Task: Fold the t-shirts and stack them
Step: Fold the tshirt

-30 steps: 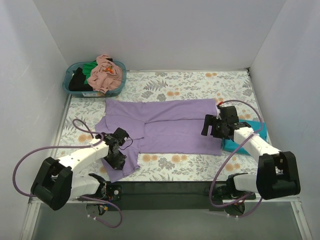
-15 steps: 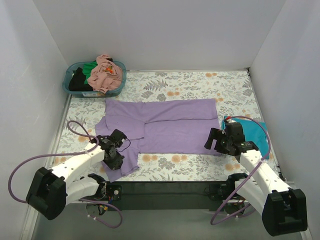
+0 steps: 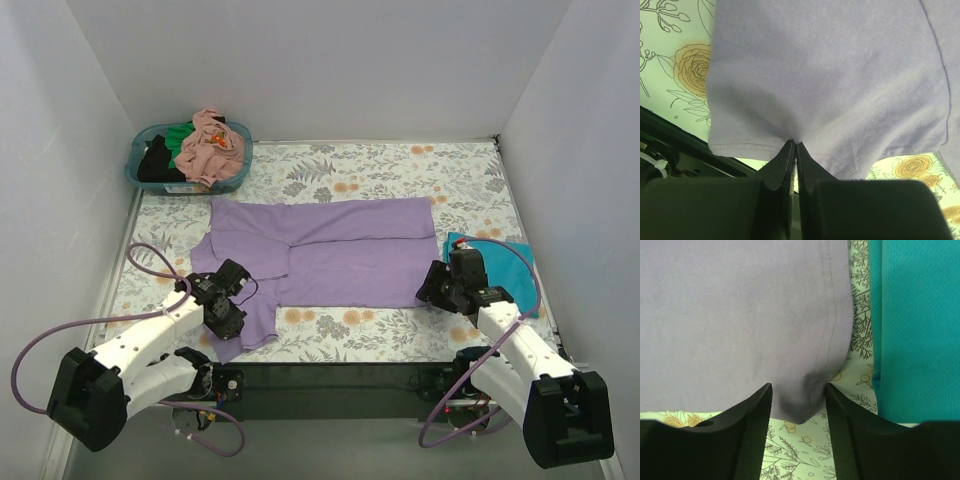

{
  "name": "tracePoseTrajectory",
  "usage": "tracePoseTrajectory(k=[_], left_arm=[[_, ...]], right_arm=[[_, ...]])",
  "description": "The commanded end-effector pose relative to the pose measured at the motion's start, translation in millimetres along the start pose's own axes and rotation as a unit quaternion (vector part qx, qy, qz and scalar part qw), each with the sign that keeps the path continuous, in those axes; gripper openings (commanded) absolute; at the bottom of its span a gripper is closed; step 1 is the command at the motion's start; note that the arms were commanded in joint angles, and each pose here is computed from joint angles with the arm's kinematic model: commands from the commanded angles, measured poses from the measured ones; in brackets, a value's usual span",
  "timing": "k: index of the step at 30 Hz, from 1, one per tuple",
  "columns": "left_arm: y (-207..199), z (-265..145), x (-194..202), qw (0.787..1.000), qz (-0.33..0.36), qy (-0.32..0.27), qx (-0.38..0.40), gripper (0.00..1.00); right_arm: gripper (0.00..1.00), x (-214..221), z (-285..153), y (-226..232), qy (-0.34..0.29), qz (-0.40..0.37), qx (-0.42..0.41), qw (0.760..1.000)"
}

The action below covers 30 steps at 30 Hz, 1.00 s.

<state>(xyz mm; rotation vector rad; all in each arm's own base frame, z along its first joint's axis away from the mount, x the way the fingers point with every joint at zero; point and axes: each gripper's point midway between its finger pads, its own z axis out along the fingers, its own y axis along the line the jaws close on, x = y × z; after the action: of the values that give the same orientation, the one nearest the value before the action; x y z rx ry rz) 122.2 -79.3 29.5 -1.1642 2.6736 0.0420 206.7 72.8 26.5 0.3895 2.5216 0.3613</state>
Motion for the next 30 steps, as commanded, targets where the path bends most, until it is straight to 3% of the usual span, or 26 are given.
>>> tracePoseTrajectory(k=[1,4,6,9,10,11,30], left_arm=[[-16,-14,-9,0.998,-0.060,-0.014,0.023,0.00],[-24,-22,-13,0.997,-0.061,-0.017,0.042,0.00],[-24,-24,-14,0.997,-0.063,-0.021,0.043,0.00],[-28,-28,-15,0.996,-0.063,-0.019,0.051,0.00],[-29,-29,-15,0.996,-0.063,-0.020,0.053,0.00],[-32,-31,-17,0.996,-0.064,-0.022,0.057,0.00],[-98,-63,-61,0.986,-0.063,-0.081,0.130,0.00]], right_arm=[[0.51,7,3,-4,0.009,0.017,0.007,1.000],[0.37,1,-1,0,-0.004,0.014,-0.001,1.000],[0.33,0,-3,0,-0.007,0.011,-0.002,1.000],[0.18,2,-6,-1,-0.001,0.007,0.001,1.000],[0.06,2,-7,-2,0.000,0.007,0.003,1.000],[0.01,1,-9,-2,-0.002,0.006,0.005,1.000],[0.01,-50,-15,24,-0.007,-0.027,0.005,1.000]])
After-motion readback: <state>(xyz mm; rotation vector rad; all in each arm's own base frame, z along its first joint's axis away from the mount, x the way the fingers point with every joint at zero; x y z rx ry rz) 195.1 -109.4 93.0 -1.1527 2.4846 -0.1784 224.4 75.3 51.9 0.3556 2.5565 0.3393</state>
